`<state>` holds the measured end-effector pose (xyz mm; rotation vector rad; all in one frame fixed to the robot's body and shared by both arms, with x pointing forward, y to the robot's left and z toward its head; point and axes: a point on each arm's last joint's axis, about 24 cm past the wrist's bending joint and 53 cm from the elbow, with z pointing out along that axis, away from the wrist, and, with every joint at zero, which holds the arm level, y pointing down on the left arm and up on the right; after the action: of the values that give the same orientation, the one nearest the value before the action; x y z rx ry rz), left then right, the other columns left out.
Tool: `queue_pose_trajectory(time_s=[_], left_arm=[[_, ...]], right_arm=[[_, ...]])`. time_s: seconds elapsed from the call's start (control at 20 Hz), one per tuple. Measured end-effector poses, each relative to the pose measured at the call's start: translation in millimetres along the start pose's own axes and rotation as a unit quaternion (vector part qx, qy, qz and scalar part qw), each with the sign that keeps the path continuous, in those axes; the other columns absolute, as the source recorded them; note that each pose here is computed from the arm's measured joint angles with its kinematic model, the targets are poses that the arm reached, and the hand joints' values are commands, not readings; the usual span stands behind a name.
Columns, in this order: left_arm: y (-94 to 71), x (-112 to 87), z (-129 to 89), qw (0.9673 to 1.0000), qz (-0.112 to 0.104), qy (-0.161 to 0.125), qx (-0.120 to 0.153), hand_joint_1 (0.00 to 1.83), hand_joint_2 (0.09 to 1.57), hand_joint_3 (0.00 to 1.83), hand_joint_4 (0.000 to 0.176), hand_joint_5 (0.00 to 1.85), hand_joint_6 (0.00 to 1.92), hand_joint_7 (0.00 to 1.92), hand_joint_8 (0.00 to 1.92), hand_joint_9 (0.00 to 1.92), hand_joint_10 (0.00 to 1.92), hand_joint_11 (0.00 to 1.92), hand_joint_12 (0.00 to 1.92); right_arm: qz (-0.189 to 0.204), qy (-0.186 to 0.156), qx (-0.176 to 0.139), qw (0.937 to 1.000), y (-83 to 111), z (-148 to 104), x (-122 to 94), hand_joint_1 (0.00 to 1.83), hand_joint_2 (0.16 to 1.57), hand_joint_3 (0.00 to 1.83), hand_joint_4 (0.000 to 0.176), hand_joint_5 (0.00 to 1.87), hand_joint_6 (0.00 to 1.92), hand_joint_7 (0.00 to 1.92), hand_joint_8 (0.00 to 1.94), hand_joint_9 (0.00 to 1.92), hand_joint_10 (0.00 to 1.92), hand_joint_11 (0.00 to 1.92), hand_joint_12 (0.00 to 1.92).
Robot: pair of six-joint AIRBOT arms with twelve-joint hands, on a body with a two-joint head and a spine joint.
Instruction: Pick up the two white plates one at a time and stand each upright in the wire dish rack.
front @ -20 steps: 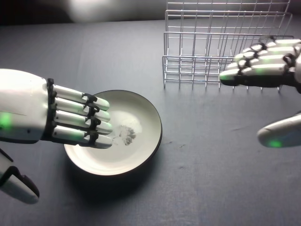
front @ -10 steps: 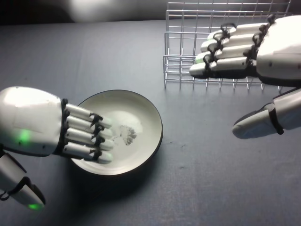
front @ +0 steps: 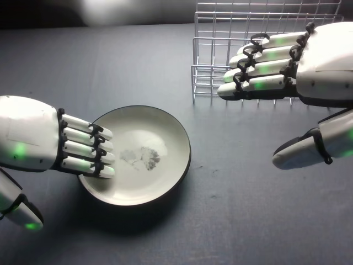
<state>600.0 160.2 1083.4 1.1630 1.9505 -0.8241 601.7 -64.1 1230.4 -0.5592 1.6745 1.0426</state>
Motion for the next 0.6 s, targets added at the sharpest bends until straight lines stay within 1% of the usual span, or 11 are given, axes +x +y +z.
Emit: queue_pose_trajectory(time_s=[0.05,0.25,0.35,0.4,0.45,0.6], left_arm=[[1.8,0.1,-1,1.0000,0.000,0.000,-0.002,0.00,1.12,0.01,0.000,0.02,0.00,0.00,0.00,0.00,0.00,0.00,0.00],[5.2,1.5,-2,1.0000,0.001,0.003,-0.006,0.00,1.12,0.01,0.000,0.00,0.00,0.00,0.00,0.00,0.00,0.00,0.00],[8.0,5.6,-4,0.9999,0.004,0.009,-0.008,0.00,1.12,0.01,0.000,0.00,0.00,0.00,0.00,0.00,0.00,0.00,0.00],[10.2,7.2,-5,0.9999,0.004,0.011,-0.012,0.00,1.13,0.01,0.000,0.02,0.01,0.00,0.00,0.00,0.00,0.00,0.00],[10.7,9.5,-5,0.9998,0.005,0.015,-0.013,0.00,1.14,0.02,0.000,0.02,0.01,0.00,0.00,0.00,0.00,0.00,0.00],[11.5,11.5,-5,0.9998,0.002,0.016,-0.012,0.00,1.14,0.02,0.000,0.01,0.00,0.00,0.00,0.00,0.00,0.00,0.00]], right_arm=[[-0.009,0.000,-0.001,1.0000,0.7,0,0,0.00,1.12,0.00,0.000,0.18,0.01,0.16,0.00,0.11,0.00,0.00,0.31],[-0.038,-0.002,-0.004,0.9992,0.7,-1,-1,0.00,1.12,0.00,0.000,0.14,0.00,0.12,0.00,0.08,0.00,0.00,0.22],[-0.071,-0.004,-0.005,0.9975,0.4,-1,-3,0.00,1.12,0.00,0.000,0.15,0.00,0.13,0.00,0.09,0.00,0.00,0.27],[-0.076,-0.004,-0.005,0.9971,0.2,-1,-3,0.00,1.12,0.00,0.000,0.13,0.00,0.12,0.00,0.08,0.00,0.00,0.25],[-0.087,-0.004,-0.005,0.9962,0.2,-1,-3,0.00,1.12,0.00,0.000,0.15,0.00,0.13,0.00,0.09,0.00,0.00,0.31],[-0.094,-0.004,-0.006,0.9955,0.6,-1,-3,0.00,1.12,0.00,0.000,0.15,0.00,0.13,0.00,0.09,0.00,0.00,0.30]])
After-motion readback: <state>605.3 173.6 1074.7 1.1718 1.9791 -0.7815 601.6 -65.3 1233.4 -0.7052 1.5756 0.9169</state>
